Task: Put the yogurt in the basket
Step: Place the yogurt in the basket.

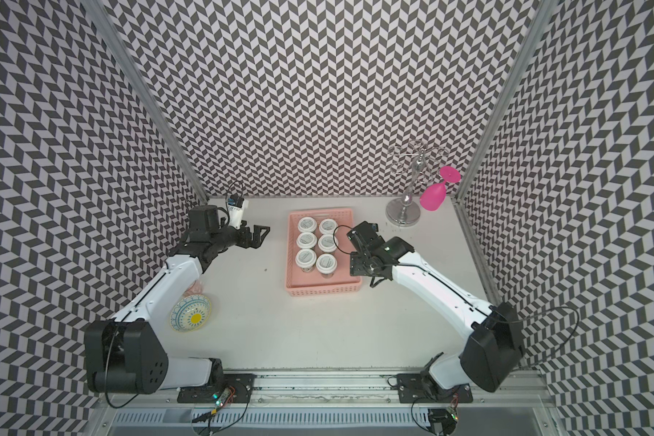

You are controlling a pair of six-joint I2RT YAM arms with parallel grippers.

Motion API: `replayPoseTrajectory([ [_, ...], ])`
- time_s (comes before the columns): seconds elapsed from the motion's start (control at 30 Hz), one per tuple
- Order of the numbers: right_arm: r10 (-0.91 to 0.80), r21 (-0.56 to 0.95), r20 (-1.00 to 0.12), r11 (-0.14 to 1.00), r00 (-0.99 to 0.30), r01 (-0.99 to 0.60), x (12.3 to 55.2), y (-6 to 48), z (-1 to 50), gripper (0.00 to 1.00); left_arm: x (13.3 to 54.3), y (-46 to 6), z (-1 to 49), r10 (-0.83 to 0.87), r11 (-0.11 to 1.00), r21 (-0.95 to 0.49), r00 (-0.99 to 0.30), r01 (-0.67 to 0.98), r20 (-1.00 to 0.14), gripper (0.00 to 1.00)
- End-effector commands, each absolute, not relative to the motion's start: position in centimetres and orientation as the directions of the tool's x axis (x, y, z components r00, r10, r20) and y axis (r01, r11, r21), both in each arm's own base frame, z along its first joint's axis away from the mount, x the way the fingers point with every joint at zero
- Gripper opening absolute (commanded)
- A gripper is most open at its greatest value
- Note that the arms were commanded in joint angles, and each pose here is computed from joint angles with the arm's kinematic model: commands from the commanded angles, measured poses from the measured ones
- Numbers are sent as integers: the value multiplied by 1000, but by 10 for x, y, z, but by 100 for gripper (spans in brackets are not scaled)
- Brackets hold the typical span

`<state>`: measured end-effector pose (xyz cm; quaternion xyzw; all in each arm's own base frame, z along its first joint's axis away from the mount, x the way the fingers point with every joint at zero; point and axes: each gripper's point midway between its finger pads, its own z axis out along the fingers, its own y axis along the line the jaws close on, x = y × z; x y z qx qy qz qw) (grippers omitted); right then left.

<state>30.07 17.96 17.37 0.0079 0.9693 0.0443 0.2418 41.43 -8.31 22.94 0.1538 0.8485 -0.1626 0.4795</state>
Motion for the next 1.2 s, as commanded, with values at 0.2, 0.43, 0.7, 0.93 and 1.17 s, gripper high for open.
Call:
replayPoseTrajectory([
  [0.2,-38,165,-463,978,-886,-129,313,218,184,78,415,-82,236,103,896,-122,-467,427,-878,100],
  [0.43,-103,157,-444,969,-890,-190,315,243,174,79,415,-81,235,106,899,-116,-466,423,-878,100],
  [0.7,-174,128,-403,961,-899,-243,310,261,148,80,414,-82,235,105,898,-118,-465,425,-879,100],
  [0.93,-202,96,-374,962,-905,-255,309,259,129,80,414,-80,234,110,901,-109,-463,421,-879,100],
  [1.17,-229,52,-354,963,-907,-264,311,256,112,80,415,-79,234,108,902,-110,-464,419,-879,100],
])
